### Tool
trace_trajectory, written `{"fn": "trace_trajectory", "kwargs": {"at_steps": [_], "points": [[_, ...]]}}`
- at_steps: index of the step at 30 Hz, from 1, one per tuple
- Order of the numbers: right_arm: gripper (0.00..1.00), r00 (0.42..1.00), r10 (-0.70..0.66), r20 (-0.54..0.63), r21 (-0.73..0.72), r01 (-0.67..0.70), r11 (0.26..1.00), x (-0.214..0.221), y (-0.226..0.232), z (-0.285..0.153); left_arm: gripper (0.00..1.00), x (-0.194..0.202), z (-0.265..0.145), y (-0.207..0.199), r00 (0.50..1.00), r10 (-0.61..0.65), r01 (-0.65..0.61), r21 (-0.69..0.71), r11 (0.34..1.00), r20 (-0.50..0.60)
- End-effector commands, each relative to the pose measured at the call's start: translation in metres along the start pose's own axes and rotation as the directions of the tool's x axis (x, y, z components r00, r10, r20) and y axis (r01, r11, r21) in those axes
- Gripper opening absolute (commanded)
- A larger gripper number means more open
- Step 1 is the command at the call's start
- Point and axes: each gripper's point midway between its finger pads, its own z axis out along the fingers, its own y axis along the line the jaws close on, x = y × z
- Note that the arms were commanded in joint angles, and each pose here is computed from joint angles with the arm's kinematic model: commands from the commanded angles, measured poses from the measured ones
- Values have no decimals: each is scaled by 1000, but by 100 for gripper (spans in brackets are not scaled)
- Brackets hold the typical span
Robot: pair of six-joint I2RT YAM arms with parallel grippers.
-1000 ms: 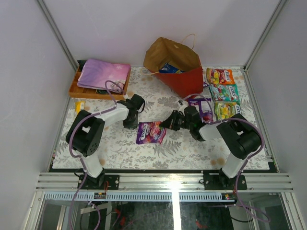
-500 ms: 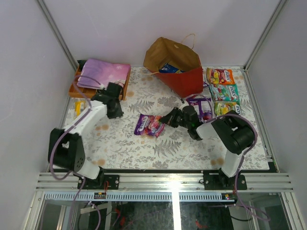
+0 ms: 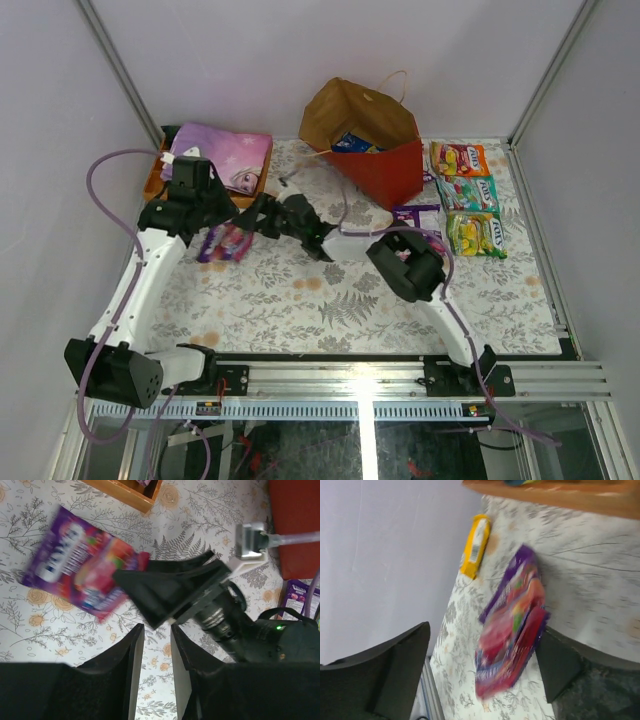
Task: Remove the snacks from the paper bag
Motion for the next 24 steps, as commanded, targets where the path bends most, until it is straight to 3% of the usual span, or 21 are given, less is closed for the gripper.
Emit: {"fn": "trace_trajectory", "kwargs": {"at_steps": [1, 13, 17, 22, 24], "points": [[100, 996, -88, -20, -65, 87, 994, 9, 52, 14, 28, -3, -12, 3, 1000, -14, 14, -3, 1000, 7], [99, 951, -252, 180, 188, 218, 958, -58, 7, -144, 27, 40, 22, 12, 994, -31, 33, 17, 999, -102], [99, 896, -368, 248, 284, 296, 912, -71, 10, -216, 30, 48, 22, 6, 992, -17, 25, 69, 997, -122], [99, 782, -473, 406, 456, 275, 846, -103, 5, -302, 36, 68, 26, 0, 987, 3, 19, 136, 991, -158], [99, 734, -542, 410, 526, 294, 798, -114, 4, -325, 39, 76, 27, -4, 985, 10, 18, 167, 986, -170]]}}
